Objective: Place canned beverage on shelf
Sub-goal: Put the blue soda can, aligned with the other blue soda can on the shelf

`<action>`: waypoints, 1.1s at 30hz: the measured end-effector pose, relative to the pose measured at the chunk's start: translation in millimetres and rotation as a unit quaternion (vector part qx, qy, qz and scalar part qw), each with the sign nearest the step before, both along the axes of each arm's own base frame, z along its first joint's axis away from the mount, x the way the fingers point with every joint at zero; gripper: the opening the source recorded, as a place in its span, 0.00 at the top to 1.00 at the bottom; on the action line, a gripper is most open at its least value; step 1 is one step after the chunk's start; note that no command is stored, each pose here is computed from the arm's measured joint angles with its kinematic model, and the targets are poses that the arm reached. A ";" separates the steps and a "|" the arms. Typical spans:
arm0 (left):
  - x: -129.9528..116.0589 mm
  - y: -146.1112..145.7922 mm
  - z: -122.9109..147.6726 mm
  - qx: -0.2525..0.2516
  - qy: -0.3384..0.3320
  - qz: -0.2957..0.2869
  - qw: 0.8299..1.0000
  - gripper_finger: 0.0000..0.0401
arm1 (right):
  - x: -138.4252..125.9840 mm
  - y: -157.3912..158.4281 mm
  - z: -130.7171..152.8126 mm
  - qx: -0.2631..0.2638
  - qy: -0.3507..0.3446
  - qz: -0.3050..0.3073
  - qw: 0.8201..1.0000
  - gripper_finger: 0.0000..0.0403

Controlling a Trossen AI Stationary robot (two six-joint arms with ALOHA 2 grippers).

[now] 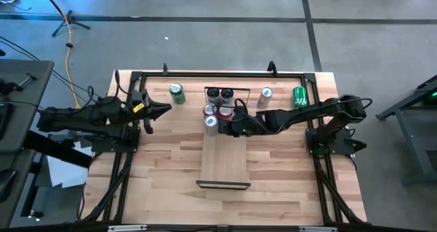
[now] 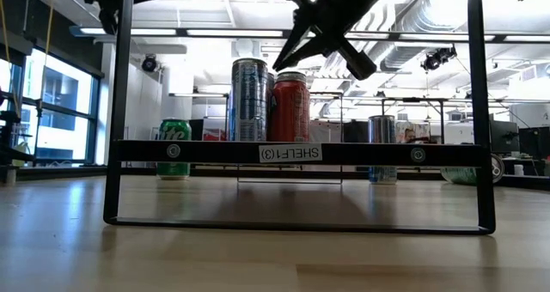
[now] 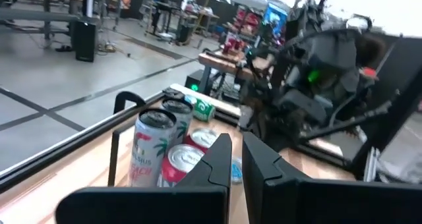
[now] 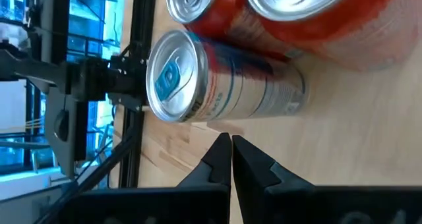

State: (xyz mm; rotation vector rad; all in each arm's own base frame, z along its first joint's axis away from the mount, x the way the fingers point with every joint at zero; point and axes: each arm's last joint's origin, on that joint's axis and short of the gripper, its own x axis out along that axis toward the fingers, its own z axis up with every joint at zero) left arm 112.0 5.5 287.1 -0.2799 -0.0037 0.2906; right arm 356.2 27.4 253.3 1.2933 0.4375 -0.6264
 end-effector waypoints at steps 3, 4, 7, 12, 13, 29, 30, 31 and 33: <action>-2.2 -0.7 -0.9 0.001 0.005 -0.014 1.000 1.00 | 0.0 0.0 0.0 -0.003 0.000 0.000 1.000 1.00; -2.4 -0.9 -0.9 -0.004 0.003 -0.018 1.000 1.00 | -0.1 0.3 0.2 -0.004 0.002 0.007 1.000 1.00; -3.2 -1.3 -0.4 -0.025 -0.005 -0.025 0.999 1.00 | -6.2 2.1 6.7 0.000 0.012 0.066 0.998 1.00; -3.1 -1.6 -0.7 -0.061 -0.013 -0.027 0.998 1.00 | -42.2 3.6 36.3 -0.034 0.041 0.079 0.995 1.00; -3.1 -1.6 -0.7 -0.063 -0.013 -0.027 0.998 1.00 | -53.1 3.0 41.8 -0.047 0.056 0.067 0.995 1.00; 4.5 0.6 15.1 -0.065 -0.098 0.012 0.993 1.00 | -203.4 -9.3 100.9 -0.213 0.164 0.070 0.961 1.00; 4.6 0.7 15.0 -0.068 -0.098 0.013 0.993 1.00 | -209.0 -10.0 103.2 -0.224 0.162 0.079 0.958 1.00; 4.5 0.8 15.1 -0.075 -0.101 0.015 0.992 1.00 | -214.4 -10.6 105.5 -0.234 0.158 0.088 0.955 1.00; 4.1 1.3 16.8 -0.085 -0.114 0.023 0.990 1.00 | -224.4 -12.6 110.2 -0.256 0.146 0.096 0.951 1.00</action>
